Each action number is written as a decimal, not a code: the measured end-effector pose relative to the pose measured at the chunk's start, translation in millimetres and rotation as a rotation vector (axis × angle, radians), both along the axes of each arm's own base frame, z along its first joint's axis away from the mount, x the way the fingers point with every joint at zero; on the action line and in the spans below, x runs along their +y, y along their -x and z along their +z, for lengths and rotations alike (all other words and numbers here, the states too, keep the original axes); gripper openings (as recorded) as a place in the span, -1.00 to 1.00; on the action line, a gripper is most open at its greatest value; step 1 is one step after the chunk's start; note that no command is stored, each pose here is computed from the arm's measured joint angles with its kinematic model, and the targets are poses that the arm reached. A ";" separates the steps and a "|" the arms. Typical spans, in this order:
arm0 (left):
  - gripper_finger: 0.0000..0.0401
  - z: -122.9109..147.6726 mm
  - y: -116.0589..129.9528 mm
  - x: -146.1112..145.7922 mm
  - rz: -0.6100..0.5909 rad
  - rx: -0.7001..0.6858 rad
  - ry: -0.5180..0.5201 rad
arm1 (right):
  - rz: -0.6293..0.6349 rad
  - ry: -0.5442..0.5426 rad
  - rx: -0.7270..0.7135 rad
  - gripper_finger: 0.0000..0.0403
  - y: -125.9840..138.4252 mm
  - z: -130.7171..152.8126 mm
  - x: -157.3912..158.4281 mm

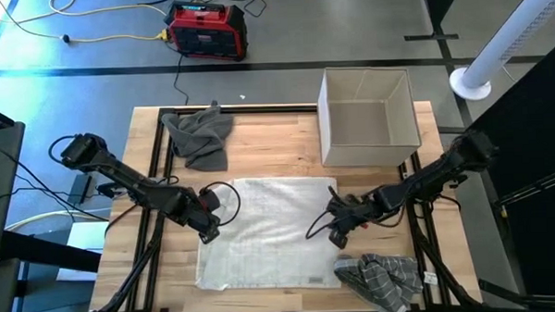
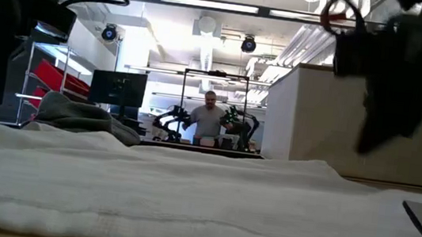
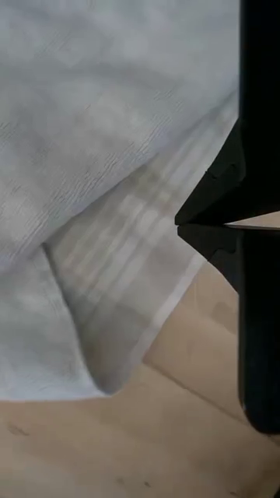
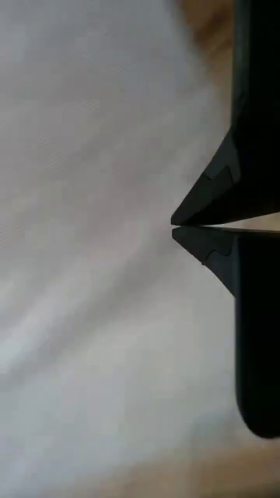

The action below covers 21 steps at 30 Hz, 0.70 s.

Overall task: Fold towel
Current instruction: Fold the white patterned towel

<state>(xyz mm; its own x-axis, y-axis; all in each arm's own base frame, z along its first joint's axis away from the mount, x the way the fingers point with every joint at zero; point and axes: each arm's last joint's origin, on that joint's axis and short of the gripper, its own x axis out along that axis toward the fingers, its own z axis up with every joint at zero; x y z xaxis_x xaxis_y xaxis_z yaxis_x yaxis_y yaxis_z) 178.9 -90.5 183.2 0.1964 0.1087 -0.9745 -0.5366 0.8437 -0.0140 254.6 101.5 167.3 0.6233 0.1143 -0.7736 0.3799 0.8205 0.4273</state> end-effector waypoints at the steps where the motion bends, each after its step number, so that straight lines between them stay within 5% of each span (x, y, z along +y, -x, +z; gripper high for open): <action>1: -1.00 0.1 -0.2 -0.5 -0.019 -0.002 -0.001 | 0.000 -0.008 -0.041 -1.00 -5.3 0.3 -0.1; 6: -1.00 -2.5 -2.3 -0.2 -0.137 -0.022 -0.023 | -0.058 -0.018 0.011 -1.00 -16.6 -23.0 -5.2; 9: -1.00 -12.5 -6.3 5.1 -0.108 -0.070 0.005 | -0.023 -0.045 0.063 -1.00 -16.5 -33.5 -0.1; 17: -1.00 -17.9 -6.9 25.8 0.350 -0.122 0.092 | 0.041 -0.025 0.127 -1.00 -4.3 -40.3 19.5; 21: -1.00 -10.3 1.3 31.3 0.414 -0.107 0.126 | 0.019 0.015 0.107 -1.00 -4.1 -40.1 20.2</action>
